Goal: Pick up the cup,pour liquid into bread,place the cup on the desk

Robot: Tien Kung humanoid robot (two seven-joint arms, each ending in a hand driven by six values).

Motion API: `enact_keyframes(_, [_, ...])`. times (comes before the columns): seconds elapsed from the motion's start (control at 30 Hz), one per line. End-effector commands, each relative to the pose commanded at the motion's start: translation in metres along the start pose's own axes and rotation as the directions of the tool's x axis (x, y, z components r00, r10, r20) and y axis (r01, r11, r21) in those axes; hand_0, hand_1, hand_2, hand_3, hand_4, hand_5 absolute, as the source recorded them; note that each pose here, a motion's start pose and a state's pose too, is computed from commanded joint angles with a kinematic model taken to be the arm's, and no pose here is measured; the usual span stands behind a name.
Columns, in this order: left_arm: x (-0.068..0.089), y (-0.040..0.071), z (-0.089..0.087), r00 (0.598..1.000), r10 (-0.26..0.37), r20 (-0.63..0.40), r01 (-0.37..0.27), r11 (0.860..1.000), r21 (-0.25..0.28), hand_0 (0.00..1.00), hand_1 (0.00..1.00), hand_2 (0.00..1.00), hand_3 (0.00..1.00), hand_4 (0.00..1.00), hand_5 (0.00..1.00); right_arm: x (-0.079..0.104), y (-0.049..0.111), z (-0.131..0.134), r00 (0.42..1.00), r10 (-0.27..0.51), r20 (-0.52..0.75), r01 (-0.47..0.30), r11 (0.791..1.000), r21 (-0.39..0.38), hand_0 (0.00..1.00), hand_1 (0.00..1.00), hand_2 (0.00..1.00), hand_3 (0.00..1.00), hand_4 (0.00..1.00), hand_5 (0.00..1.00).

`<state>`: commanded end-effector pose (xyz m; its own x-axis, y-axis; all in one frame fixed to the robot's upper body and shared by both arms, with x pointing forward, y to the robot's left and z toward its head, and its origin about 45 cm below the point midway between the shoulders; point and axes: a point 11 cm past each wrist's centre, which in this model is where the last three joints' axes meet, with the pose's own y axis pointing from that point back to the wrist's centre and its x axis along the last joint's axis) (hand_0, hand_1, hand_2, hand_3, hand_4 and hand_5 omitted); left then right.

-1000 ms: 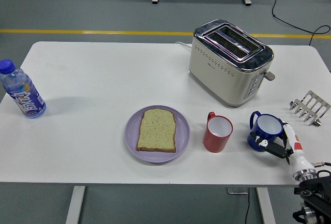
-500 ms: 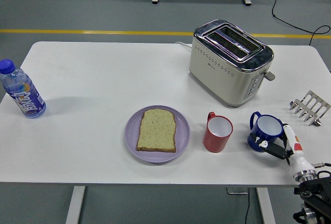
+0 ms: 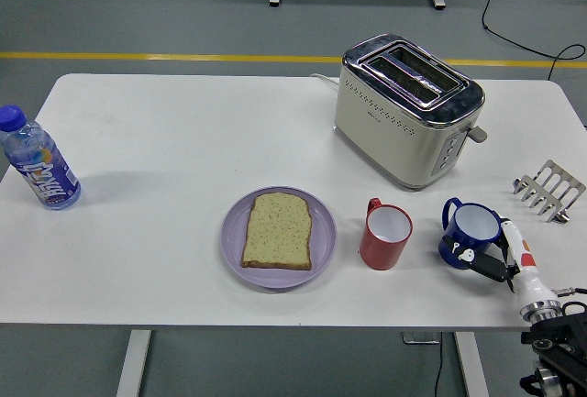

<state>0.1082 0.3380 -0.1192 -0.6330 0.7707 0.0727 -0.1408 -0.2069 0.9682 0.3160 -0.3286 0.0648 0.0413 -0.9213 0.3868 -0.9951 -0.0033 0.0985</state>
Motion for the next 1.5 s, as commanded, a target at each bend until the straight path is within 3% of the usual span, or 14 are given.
enact_keyframes(0.33, [-0.0003, 0.0001, 0.0013, 1.0, -0.001, -0.001, 0.001, 1.0, -0.003, 0.69, 0.756, 0.773, 0.611, 0.396, 0.998, 0.0006, -0.0007, -0.0012, 1.0, 0.004, -0.001, -0.004, 1.0, 0.003, 0.659, 0.542, 0.676, 0.708, 0.704, 0.002])
enact_keyframes(0.37, [-0.0003, 0.0001, 0.0014, 1.0, -0.001, -0.002, 0.001, 1.0, -0.004, 0.69, 0.756, 0.773, 0.611, 0.396, 0.998, 0.0007, -0.0008, -0.0013, 1.0, 0.005, -0.001, -0.005, 1.0, 0.004, 0.736, 0.605, 0.722, 0.752, 0.72, 0.002])
enact_keyframes(0.77, [-0.0004, 0.0001, 0.0018, 1.0, -0.003, -0.004, 0.003, 1.0, -0.004, 0.69, 0.756, 0.773, 0.611, 0.396, 0.998, 0.0011, -0.0019, -0.0029, 1.0, 0.009, -0.003, -0.009, 1.0, 0.008, 0.749, 0.616, 0.744, 0.765, 0.735, 0.002])
enact_keyframes(0.8, [-0.0004, 0.0001, 0.002, 1.0, -0.003, -0.005, 0.003, 1.0, -0.005, 0.69, 0.756, 0.773, 0.611, 0.396, 0.998, 0.0012, -0.0022, -0.0031, 1.0, 0.01, -0.004, -0.01, 1.0, 0.008, 0.788, 0.645, 0.771, 0.824, 0.762, 0.002])
enact_keyframes(1.13, [-0.0005, 0.0002, 0.0045, 1.0, -0.004, -0.008, 0.004, 1.0, -0.013, 0.69, 0.756, 0.773, 0.611, 0.396, 0.998, 0.0001, -0.0028, -0.0042, 1.0, -0.001, -0.004, 0.001, 1.0, 0.014, 0.832, 0.668, 0.806, 0.85, 0.795, 0.002])
enact_keyframes(1.17, [-0.0005, 0.0002, 0.0046, 1.0, -0.004, -0.009, 0.004, 1.0, -0.013, 0.69, 0.756, 0.773, 0.611, 0.396, 0.998, 0.0001, -0.0029, -0.0043, 1.0, -0.001, -0.004, 0.001, 1.0, 0.014, 0.857, 0.702, 0.846, 0.916, 0.814, 0.002])
enact_keyframes(1.5, [-0.0008, 0.0002, 0.0042, 1.0, -0.003, -0.01, 0.003, 1.0, -0.013, 0.69, 0.756, 0.773, 0.611, 0.396, 0.998, -0.0002, -0.0023, -0.0056, 1.0, -0.021, -0.01, 0.022, 0.999, 0.026, 0.891, 0.733, 0.882, 0.947, 0.828, 0.002])
